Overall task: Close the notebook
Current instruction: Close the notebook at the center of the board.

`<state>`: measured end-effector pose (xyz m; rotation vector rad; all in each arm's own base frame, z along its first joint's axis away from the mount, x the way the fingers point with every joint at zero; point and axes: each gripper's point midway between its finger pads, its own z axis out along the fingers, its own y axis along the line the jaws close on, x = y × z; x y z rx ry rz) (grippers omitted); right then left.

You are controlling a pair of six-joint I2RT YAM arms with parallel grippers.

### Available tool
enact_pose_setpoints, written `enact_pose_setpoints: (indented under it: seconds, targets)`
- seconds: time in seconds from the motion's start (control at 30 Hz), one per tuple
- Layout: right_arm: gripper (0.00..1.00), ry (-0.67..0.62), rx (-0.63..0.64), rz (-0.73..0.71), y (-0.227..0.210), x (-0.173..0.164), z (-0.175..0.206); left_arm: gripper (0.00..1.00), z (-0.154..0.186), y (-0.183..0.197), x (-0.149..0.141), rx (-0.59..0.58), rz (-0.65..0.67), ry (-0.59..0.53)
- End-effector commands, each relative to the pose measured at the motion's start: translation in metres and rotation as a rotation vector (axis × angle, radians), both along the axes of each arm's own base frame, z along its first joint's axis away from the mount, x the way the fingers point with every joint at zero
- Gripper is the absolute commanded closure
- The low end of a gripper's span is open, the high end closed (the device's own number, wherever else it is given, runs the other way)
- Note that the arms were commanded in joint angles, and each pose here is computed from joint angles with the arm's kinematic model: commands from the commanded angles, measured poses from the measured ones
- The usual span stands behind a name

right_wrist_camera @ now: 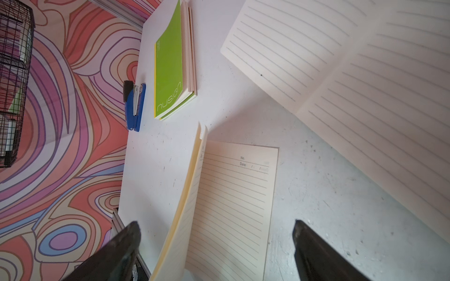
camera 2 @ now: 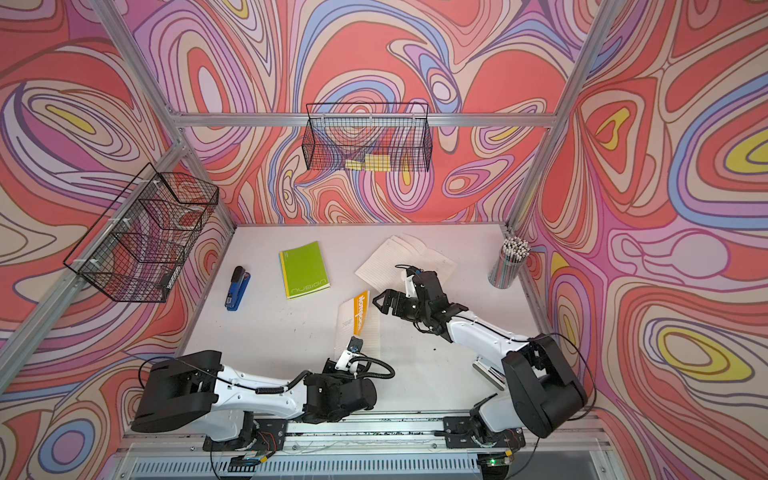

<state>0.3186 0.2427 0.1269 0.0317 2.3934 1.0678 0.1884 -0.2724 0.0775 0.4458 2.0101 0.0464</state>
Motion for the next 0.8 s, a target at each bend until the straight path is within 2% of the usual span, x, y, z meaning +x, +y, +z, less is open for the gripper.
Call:
enact_pose_setpoints:
  seconds: [0.0,0.33,0.77]
  targets:
    - [0.02,-0.013,-0.003,0.011,0.0,0.002,0.007,1.0,-0.004,-0.023,-0.004,0.022,-0.107,0.026]
    - [0.02,-0.016,0.038,0.024,0.007,0.004,0.011,1.0,-0.033,-0.062,-0.013,0.131,-0.259,0.167]
    - [0.02,0.016,0.071,0.032,0.011,0.002,-0.002,1.0,-0.044,-0.065,-0.009,0.129,-0.273,0.229]
